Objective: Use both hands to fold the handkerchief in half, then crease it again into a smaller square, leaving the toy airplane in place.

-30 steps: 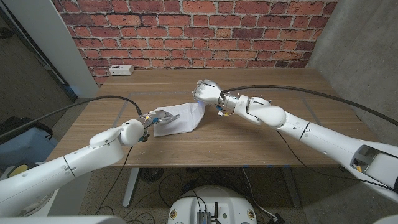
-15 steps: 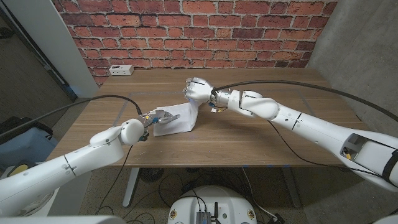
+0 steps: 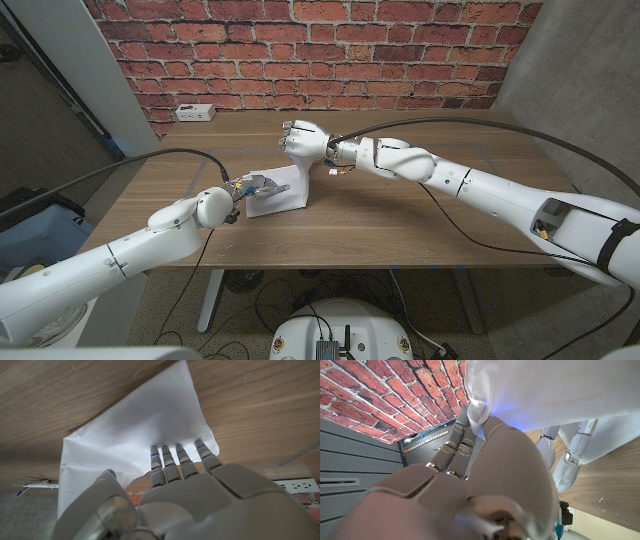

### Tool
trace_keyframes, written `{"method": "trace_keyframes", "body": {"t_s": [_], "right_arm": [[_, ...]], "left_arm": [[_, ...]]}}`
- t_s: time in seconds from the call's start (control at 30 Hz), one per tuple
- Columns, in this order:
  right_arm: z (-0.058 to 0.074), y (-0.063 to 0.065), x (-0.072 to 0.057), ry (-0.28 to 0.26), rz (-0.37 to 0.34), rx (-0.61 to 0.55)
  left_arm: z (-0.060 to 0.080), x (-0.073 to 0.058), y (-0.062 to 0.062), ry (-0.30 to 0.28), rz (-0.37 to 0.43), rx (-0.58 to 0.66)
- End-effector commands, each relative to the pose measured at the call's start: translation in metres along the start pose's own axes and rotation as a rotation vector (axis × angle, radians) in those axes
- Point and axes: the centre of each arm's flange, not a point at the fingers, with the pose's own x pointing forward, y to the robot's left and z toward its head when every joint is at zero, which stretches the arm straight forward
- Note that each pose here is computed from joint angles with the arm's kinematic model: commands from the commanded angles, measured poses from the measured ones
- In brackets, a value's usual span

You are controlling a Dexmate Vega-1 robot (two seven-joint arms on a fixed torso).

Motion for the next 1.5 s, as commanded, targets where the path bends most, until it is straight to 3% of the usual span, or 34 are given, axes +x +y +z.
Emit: {"method": "trace_keyframes", "body": {"t_s": [0.03, 0.8, 1.03, 1.3, 1.5], "right_arm": [[-0.002, -0.008, 0.014, -0.041, -0.057, -0.050], [0.011, -0.027, 0.030, -0.072, -0.194, -0.089], [0.017, -0.023, 0.028, -0.073, -0.190, -0.080], [0.028, -0.028, 0.024, -0.017, -0.165, -0.161], [0.030, -0.030, 0.019, -0.012, -0.174, -0.145]], "left_arm": [[0.002, 0.006, 0.006, 0.006, -0.003, 0.013], [0.008, 0.017, 0.012, -0.010, -0.017, 0.027], [0.007, 0.018, 0.013, -0.010, -0.018, 0.027], [0.009, 0.020, 0.015, -0.013, -0.017, 0.030], [0.010, 0.021, 0.016, -0.014, -0.016, 0.034]]}}
